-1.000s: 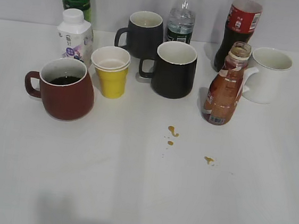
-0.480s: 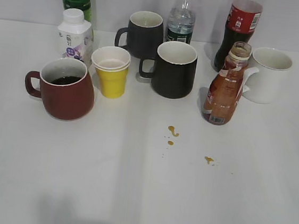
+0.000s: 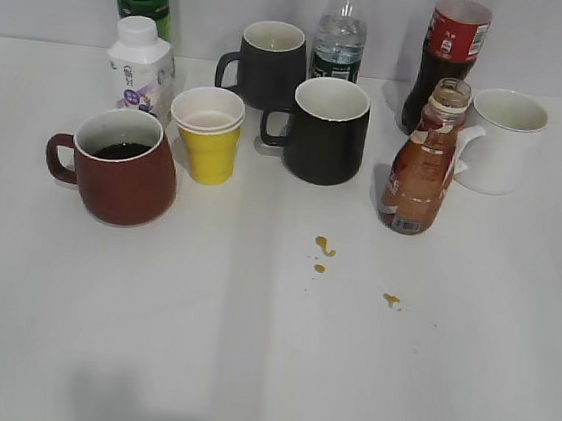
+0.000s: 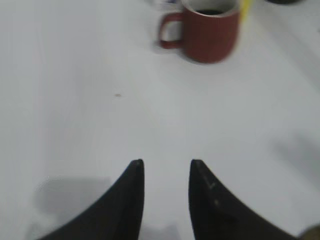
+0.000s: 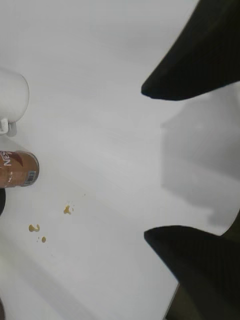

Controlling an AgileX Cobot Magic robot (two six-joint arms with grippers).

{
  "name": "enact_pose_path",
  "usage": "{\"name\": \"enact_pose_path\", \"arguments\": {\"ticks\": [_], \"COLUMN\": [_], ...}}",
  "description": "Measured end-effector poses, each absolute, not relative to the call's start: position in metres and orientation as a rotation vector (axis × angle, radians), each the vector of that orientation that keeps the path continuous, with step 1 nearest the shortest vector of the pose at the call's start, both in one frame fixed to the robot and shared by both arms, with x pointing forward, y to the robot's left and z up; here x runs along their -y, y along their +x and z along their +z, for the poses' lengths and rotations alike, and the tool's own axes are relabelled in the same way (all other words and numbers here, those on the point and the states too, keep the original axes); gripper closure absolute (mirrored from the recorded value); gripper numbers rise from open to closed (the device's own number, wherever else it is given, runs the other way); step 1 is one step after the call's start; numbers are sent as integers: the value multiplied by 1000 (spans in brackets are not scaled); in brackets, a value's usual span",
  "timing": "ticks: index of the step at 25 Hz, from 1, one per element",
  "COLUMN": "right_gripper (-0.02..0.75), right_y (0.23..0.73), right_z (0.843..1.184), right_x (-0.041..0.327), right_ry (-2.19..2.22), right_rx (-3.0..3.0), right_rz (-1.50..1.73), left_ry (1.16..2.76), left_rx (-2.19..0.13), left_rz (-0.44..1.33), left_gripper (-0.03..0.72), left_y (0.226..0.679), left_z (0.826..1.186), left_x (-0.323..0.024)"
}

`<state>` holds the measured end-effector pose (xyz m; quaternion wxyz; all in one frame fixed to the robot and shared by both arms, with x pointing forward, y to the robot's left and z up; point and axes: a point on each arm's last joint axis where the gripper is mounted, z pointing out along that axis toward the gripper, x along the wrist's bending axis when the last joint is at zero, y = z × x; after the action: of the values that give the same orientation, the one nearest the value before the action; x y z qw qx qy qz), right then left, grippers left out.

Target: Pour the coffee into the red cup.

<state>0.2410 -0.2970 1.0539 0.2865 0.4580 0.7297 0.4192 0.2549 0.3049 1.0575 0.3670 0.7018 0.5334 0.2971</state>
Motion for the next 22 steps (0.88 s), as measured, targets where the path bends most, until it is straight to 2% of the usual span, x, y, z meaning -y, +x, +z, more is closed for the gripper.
{"name": "enact_pose_path", "arguments": {"ticks": [4,7,22], "right_gripper": [152,152,152], "right_y": [241,242,234], "right_z": [1054,1054,1054], "right_x": [297,297,298], "right_ry": [1328,1418,1430], "right_rx": [-1843,-1742,-1642], "right_rz": [1058,997,1000], "left_ry": [1610,1505,1520], "left_rx": [-1543,-1586,-1555], "left_rz": [917,1001,987], "left_gripper": [446,446,446], "left_y": [242,231,231], "left_z": [1058,1058,1058], "left_x": [-310,-310,-311]}}
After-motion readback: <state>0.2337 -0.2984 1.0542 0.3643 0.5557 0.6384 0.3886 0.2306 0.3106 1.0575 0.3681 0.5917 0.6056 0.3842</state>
